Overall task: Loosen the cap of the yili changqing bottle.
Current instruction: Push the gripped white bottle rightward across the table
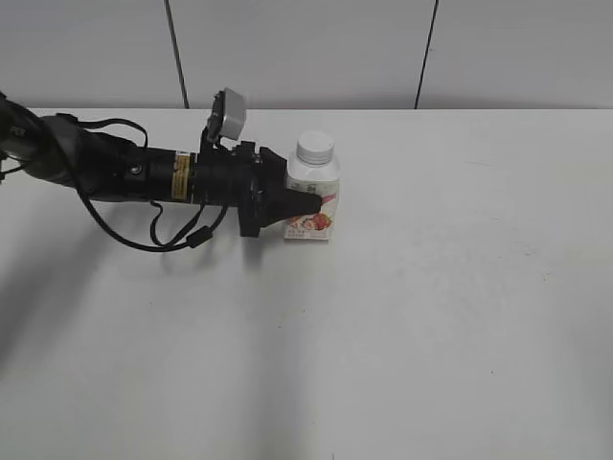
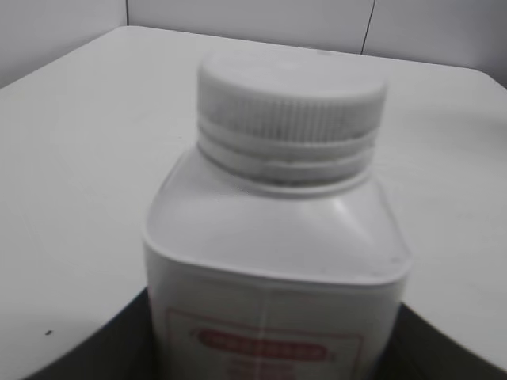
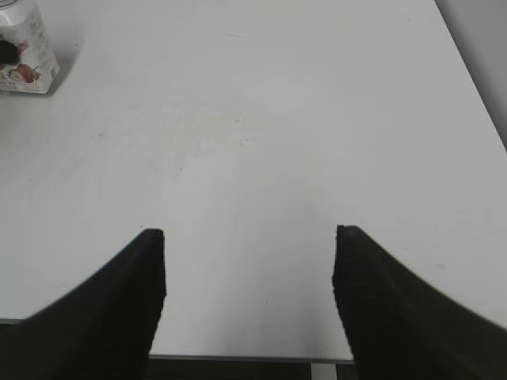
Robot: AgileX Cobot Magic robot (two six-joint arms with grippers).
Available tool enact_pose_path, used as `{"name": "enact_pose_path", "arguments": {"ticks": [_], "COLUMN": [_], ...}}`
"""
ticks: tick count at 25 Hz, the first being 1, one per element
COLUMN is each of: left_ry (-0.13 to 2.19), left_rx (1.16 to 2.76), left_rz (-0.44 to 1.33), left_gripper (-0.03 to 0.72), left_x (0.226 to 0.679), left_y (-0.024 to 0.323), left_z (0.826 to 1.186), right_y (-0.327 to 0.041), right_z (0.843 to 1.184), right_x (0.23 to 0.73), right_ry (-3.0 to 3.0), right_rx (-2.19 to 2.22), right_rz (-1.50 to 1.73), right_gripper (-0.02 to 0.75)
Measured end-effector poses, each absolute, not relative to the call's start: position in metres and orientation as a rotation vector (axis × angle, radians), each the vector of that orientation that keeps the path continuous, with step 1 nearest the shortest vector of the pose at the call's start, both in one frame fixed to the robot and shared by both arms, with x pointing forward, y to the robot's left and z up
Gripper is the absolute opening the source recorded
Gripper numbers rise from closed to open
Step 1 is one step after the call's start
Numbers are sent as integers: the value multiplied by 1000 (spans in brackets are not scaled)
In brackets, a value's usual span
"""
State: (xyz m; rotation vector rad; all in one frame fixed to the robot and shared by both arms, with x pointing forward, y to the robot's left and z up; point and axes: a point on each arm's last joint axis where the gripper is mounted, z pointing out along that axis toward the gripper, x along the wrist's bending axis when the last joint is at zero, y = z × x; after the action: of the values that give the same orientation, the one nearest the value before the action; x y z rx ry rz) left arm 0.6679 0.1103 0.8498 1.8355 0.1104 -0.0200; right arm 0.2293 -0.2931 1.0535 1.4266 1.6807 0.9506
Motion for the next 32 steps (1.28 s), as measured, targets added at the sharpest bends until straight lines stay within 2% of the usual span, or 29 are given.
{"name": "enact_pose_path", "arguments": {"ticks": [9,15,22,32], "left_ry": [163,152,87,100], "left_rx": [1785,1813,1826,1818], "left_rz": [80,53,45,20], "left_gripper": [370,370,366,365], "left_x": [609,575,560,557], "left_y": [124,119,105,105], "left_z": [862,851,846,836], "right_y": [-293,-293,-293,-293], "right_z": [1054,1054,1054,1054], "right_x": [229,229,229,229], "right_ry": [1681,1681,1681,1680], "right_rx": [1427,1427,1427,1426], "right_rz": [951,951,951,951], "right_gripper": [527,527,527,527]}}
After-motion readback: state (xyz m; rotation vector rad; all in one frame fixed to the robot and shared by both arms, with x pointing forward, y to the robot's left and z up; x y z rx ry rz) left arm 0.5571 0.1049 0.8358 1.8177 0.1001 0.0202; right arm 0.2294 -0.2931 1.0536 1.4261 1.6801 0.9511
